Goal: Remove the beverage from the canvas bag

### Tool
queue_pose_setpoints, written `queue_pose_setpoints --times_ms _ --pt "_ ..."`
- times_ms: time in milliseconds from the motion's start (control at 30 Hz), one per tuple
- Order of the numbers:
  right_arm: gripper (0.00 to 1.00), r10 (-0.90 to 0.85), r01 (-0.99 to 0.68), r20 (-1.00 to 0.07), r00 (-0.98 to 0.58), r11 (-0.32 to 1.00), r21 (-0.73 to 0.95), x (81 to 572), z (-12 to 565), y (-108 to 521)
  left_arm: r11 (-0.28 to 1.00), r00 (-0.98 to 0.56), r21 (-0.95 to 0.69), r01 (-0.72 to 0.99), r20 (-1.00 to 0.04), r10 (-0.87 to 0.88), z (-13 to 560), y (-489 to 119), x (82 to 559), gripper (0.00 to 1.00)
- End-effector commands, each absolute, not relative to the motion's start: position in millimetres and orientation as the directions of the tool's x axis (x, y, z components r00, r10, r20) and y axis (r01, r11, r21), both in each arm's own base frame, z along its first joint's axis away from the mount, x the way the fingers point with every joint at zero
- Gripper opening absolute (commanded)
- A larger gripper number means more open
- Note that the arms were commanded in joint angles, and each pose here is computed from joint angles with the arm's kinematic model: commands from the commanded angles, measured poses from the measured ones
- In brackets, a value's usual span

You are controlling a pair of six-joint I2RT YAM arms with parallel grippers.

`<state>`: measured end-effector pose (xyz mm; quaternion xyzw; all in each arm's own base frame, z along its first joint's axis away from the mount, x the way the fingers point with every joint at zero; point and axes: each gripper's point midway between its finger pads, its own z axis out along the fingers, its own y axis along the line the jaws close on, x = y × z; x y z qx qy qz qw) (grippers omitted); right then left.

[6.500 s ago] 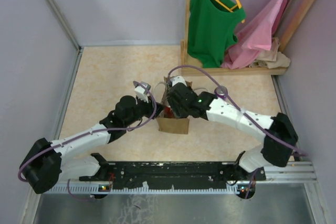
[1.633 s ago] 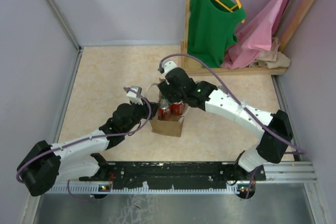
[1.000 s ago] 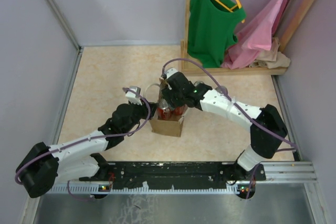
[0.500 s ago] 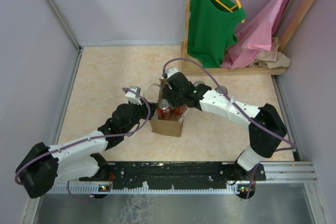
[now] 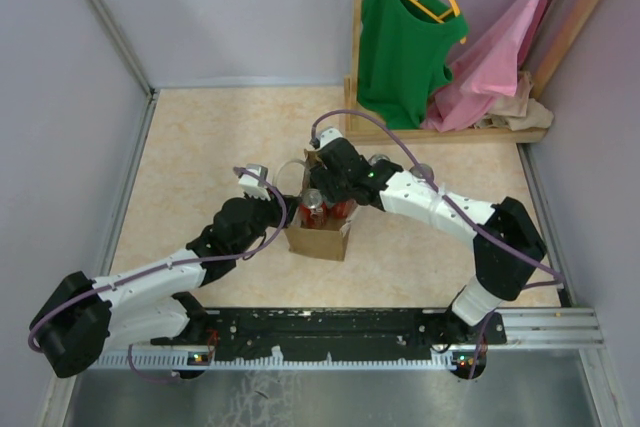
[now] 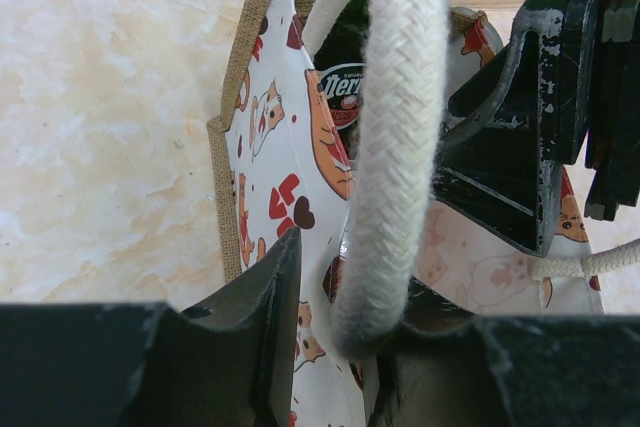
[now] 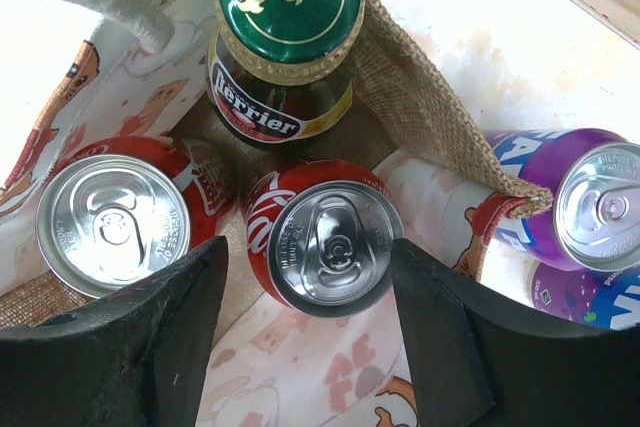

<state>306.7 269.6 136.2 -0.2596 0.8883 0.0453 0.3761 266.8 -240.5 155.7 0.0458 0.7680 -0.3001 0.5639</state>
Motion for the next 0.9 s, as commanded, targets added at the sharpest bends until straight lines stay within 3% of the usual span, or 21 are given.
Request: queue_pose_setpoints --times_ms 0,300,867 --pt "0.67 -0.414 -0.460 -0.722 -0.554 0.875 -0.149 319 151 265 0.833 -0.377 -0.376 0.406 -0.899 -0.222 143 -238 264 0.33" --pt "0.76 -0.419 -0.448 -0.720 -0.553 0.878 -0.167 322 154 262 0.836 -0.377 -0.373 0.402 -0.900 -0.220 141 -236 263 0.33" --pt "0.77 -0.443 -0.435 -0.702 -0.558 0.876 -0.208 323 143 262 0.839 -0.374 -0.372 0.397 -0.900 -0.223 141 -234 263 0.33"
